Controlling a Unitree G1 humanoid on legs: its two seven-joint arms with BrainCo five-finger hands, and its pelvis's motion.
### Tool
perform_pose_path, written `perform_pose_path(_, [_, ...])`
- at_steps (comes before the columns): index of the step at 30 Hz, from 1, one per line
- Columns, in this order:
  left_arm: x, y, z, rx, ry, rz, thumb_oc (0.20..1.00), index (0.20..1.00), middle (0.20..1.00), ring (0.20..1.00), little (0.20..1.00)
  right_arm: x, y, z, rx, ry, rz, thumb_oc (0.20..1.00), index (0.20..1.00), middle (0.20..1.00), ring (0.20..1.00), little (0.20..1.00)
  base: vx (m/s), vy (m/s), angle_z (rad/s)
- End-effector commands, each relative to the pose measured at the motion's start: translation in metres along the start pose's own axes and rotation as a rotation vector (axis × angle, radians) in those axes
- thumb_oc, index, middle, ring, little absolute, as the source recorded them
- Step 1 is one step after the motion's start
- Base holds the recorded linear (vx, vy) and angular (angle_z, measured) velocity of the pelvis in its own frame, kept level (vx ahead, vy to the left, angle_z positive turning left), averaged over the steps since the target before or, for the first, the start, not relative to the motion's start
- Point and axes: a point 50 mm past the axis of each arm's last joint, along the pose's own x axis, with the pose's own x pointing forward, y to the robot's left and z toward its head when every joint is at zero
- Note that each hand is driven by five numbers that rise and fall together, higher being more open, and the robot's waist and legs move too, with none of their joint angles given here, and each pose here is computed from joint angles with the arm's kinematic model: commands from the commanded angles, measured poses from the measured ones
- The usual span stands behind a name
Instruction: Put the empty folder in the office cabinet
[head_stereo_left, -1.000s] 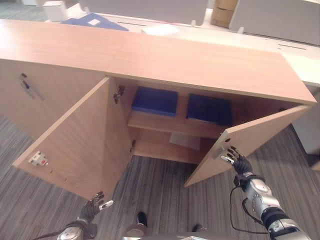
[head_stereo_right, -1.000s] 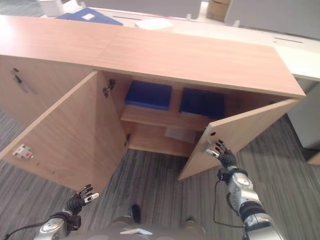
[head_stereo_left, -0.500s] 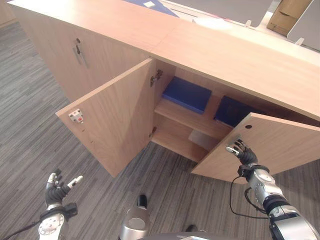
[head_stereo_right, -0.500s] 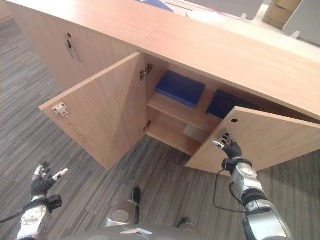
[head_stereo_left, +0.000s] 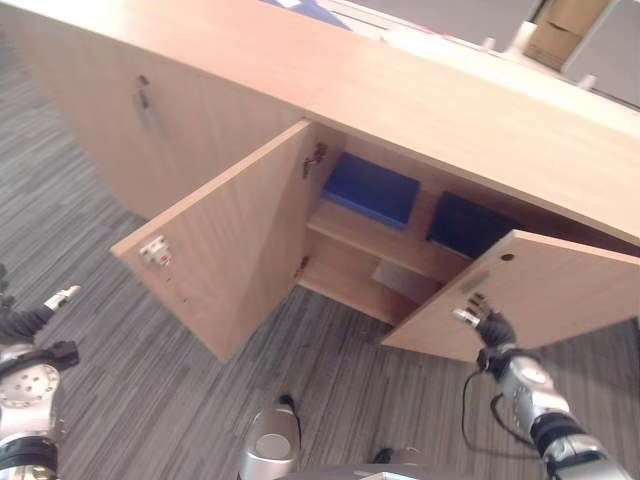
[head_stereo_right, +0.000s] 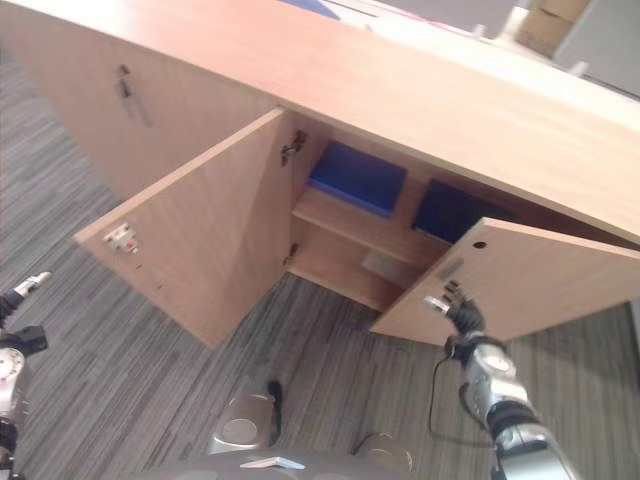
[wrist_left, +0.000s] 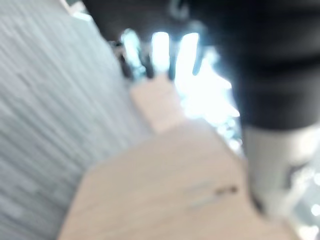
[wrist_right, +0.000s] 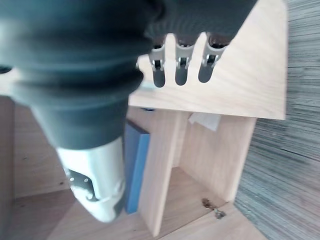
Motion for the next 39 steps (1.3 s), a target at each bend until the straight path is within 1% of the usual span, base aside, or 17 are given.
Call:
perform_pose_path(1, [0.007,0.006,0.006,0.048,-0.011,-0.041,1.0,1.0,1.0,1.0,1.0,0.007,-0.011,0.033,-0.067,-0.094,-0.009,1.0,1.0,1.0,1.0,1.0,-0.04,0.03,-0.22])
perform_pose_path(4, [0.018,-0.005,0.015,0.005,-0.007,-0.162,1.0,1.0,1.0,1.0,1.0,0.0,-0.012,0.02,-0.07,-0.064,0.013,1.0,1.0,1.0,1.0,1.0,-0.08,0.014,-0.21])
perform_pose_path(7, [0.016,-0.025,0.011,-0.044,0.014,-0.27,1.0,1.0,1.0,1.0,1.0,-0.003,-0.012,0.014,-0.077,-0.053,0.031,1.0,1.0,1.0,1.0,1.0,-0.07,-0.005,-0.14])
perform_pose_path(8, [0.014,-0.033,0.009,-0.059,0.019,-0.295,1.0,1.0,1.0,1.0,1.0,-0.004,-0.011,0.012,-0.081,-0.052,0.036,1.0,1.0,1.0,1.0,1.0,-0.04,0.002,-0.08])
perform_pose_path(9, [0.014,-0.034,0.009,-0.061,0.021,-0.3,1.0,1.0,1.0,1.0,1.0,-0.004,-0.011,0.012,-0.082,-0.051,0.036,1.0,1.0,1.0,1.0,1.0,-0.05,0.011,-0.06])
perform_pose_path(11, [0.0,-0.063,-0.004,-0.12,0.063,-0.386,1.0,1.0,1.0,1.0,1.0,-0.007,-0.007,0.005,-0.091,-0.036,0.057,1.0,1.0,1.0,1.0,1.0,-0.06,0.019,-0.15])
perform_pose_path(15, [-0.019,-0.094,-0.018,-0.173,0.109,-0.48,1.0,1.0,1.0,1.0,1.0,-0.014,-0.003,-0.006,-0.104,-0.011,0.08,1.0,1.0,1.0,1.0,1.0,-0.05,0.007,-0.11])
perform_pose_path(19, [-0.031,-0.109,-0.027,-0.212,0.144,-0.514,1.0,1.0,1.0,1.0,1.0,-0.016,0.0,-0.012,-0.098,0.002,0.073,1.0,1.0,1.0,1.0,1.0,-0.04,-0.013,-0.17])
perform_pose_path(21, [-0.044,-0.122,-0.037,-0.238,0.194,-0.551,1.0,1.0,1.0,1.0,1.0,-0.02,0.003,-0.022,-0.089,0.022,0.056,1.0,1.0,1.0,1.0,1.0,-0.04,-0.042,-0.12])
perform_pose_path(29, [-0.078,-0.158,-0.057,-0.356,0.297,-0.572,1.0,1.0,1.0,1.0,1.0,-0.03,0.007,-0.045,-0.052,0.068,-0.012,1.0,1.0,1.0,1.0,1.0,0.01,-0.051,-0.24])
perform_pose_path(34, [-0.083,-0.183,-0.053,-0.388,0.32,-0.602,1.0,1.0,1.0,1.0,1.0,-0.032,0.012,-0.055,-0.072,0.097,-0.002,1.0,1.0,1.0,1.0,1.0,0.03,-0.017,-0.43])
perform_pose_path(36, [-0.08,-0.196,-0.046,-0.401,0.305,-0.62,1.0,1.0,1.0,1.0,1.0,-0.034,0.013,-0.061,-0.105,0.142,0.029,1.0,1.0,1.0,1.0,1.0,0.06,0.029,-0.27])
perform_pose_path(39, [-0.073,-0.206,-0.035,-0.402,0.276,-0.617,1.0,1.0,1.0,1.0,1.0,-0.036,0.013,-0.067,-0.121,0.184,0.043,1.0,1.0,1.0,1.0,1.0,0.05,0.028,-0.4])
